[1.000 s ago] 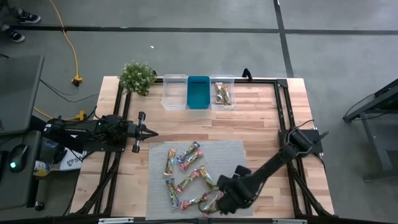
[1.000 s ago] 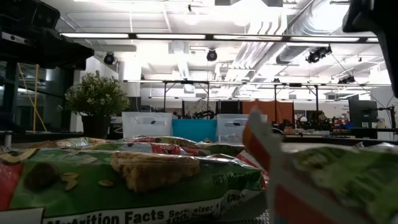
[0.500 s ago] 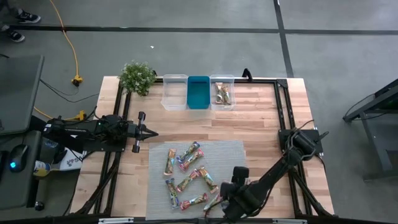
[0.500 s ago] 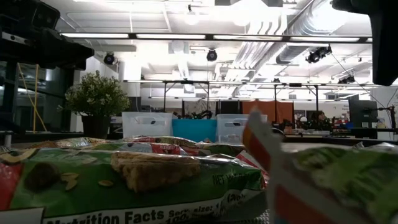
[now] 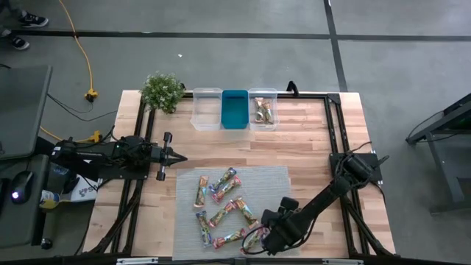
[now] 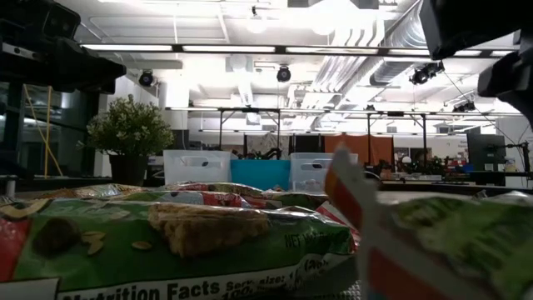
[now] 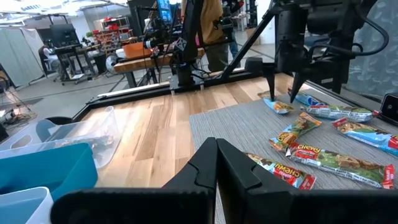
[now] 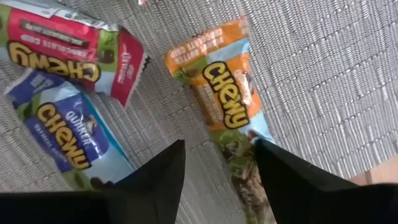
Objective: Pick and place Granola Bars by type
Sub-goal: Put the orange granola bar into the right transparent bin
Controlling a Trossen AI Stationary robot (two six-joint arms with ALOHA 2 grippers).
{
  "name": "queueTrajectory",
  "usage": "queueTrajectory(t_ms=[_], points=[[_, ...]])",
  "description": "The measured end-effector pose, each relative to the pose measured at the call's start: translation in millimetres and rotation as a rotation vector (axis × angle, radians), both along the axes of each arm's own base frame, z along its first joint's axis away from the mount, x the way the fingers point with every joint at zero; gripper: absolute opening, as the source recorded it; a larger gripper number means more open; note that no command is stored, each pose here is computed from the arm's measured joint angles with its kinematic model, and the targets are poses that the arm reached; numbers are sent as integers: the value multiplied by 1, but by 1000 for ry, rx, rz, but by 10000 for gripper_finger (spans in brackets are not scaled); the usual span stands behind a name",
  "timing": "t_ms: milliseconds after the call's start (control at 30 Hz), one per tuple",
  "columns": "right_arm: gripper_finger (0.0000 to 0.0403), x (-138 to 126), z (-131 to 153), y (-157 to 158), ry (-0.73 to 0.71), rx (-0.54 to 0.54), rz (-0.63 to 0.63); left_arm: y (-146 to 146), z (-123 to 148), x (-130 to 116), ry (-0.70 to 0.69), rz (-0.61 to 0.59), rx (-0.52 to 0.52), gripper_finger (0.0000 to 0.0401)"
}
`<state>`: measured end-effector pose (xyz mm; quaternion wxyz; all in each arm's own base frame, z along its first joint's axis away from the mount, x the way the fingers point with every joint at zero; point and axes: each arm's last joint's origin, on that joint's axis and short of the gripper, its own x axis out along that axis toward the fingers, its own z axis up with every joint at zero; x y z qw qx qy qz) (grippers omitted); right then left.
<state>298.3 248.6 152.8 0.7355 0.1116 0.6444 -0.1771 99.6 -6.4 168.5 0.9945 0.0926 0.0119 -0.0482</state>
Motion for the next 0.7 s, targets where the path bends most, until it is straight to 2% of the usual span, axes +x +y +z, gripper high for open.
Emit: queueTrajectory(t_ms=[333, 700], points=[[236, 1, -4, -3, -16, -9, -32, 0, 0, 0, 0, 0, 0, 1], [226, 2, -4, -4, -39, -45, -10, 0, 0, 0, 0, 0, 0, 1]])
